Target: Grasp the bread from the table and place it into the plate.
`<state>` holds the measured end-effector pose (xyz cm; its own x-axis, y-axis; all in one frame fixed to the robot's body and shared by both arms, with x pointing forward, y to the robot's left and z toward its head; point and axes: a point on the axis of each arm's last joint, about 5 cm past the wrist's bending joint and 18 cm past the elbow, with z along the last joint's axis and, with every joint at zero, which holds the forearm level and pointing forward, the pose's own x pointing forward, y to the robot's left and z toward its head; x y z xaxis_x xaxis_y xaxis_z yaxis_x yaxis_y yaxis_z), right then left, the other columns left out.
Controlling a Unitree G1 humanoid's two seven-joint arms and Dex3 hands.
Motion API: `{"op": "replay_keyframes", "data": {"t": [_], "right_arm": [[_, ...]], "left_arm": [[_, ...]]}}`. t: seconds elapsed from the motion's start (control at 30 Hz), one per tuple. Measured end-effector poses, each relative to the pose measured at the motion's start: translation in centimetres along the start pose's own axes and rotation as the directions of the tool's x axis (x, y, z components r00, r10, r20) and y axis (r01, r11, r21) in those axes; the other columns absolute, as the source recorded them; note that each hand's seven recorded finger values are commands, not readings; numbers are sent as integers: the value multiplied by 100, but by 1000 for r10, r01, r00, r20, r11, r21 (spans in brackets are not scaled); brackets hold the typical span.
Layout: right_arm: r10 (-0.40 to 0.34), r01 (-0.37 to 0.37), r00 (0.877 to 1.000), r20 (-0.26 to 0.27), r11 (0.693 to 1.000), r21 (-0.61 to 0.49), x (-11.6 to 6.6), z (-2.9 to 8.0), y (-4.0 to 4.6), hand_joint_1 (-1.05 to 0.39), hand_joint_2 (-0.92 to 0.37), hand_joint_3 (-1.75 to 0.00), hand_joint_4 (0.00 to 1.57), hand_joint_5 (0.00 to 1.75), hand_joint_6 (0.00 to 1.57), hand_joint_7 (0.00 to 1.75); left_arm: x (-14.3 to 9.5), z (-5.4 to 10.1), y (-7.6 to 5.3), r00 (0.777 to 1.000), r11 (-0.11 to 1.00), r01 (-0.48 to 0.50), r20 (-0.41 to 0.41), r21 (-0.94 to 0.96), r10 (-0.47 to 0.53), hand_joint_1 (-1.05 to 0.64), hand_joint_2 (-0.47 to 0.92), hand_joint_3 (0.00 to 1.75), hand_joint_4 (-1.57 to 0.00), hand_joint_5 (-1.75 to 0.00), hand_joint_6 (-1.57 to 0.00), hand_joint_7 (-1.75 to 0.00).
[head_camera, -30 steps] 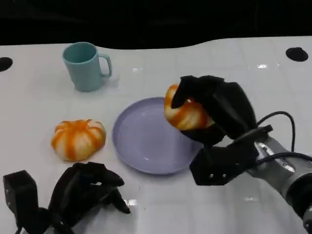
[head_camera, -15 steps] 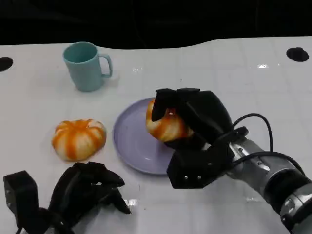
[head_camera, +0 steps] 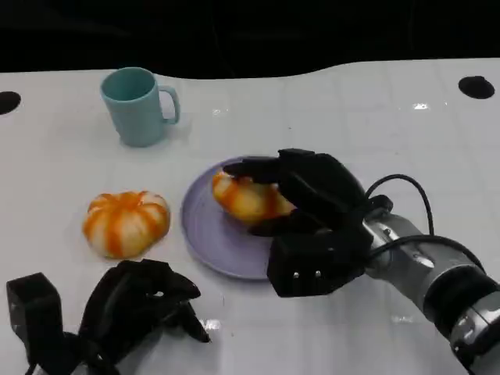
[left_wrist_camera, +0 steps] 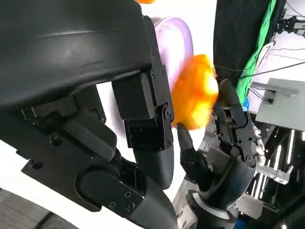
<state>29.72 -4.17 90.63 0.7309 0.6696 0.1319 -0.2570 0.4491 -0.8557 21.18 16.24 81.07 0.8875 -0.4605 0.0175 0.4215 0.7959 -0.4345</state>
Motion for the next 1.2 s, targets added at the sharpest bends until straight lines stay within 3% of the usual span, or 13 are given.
{"op": "replay_keyframes", "data": {"t": [0.17,0.4,0.57,0.67,0.8,0.9,0.97,1.0,1.07,1.13,1.2], "right_arm": [[35,-35,999,-14,999,20,24,15,-66,-82,-92,-23,0,15,11,0],[56,-56,998,-6,998,26,-39,-3,-136,-80,-92,-22,3,19,13,1],[34,-34,999,2,998,52,-147,-21,-119,-63,-91,-7,12,28,24,5],[-20,18,1000,19,997,73,-230,-39,-87,-49,-90,-2,18,34,32,7],[-113,109,993,36,989,95,-341,-77,-63,-31,-88,0,33,52,53,15],[-192,186,979,63,978,95,-418,-103,-48,-23,-88,-1,38,86,66,28],[-230,223,970,79,971,82,-462,-121,-51,-19,-87,-3,43,99,68,45],[-245,239,966,88,968,74,-480,-129,-55,-16,-83,-13,48,105,67,60],[-276,271,956,103,960,64,-529,-149,-58,-10,-49,-80,59,117,66,85],[-303,296,947,112,953,71,-593,-166,-50,-5,-38,-104,69,126,70,95],[-328,320,937,118,944,79,-661,-187,-50,-4,-37,-109,73,135,73,101]], "left_arm": [[2,-1,-3,1000,1000,1,0,-1,-1,-105,72,0,-157,-60,-157,-20],[3,-1,-5,1000,1000,2,2,1,-2,-105,72,0,-157,-59,-157,-20],[3,-2,-6,1000,1000,1,3,0,-1,-105,72,0,-157,-59,-157,-20],[4,-2,-6,1000,1000,2,3,-1,-2,-105,72,0,-157,-59,-157,-20],[3,-3,-6,1000,1000,1,3,-1,-1,-105,72,0,-157,-59,-157,-20],[3,-3,-6,1000,1000,0,3,-2,0,-105,72,0,-157,-59,-157,-20],[4,-4,-7,1000,1000,1,3,-2,-1,-105,72,0,-157,-60,-157,-20],[5,-4,-8,1000,1000,1,3,-2,-1,-105,72,0,-157,-60,-157,-20],[7,-5,-10,1000,1000,3,2,-2,-3,-105,72,0,-157,-60,-157,-21],[6,-4,-9,1000,1000,2,2,-1,-2,-105,72,0,-157,-60,-157,-20],[8,-4,-10,1000,1000,3,3,-1,-3,-105,72,0,-157,-60,-157,-20]]}}
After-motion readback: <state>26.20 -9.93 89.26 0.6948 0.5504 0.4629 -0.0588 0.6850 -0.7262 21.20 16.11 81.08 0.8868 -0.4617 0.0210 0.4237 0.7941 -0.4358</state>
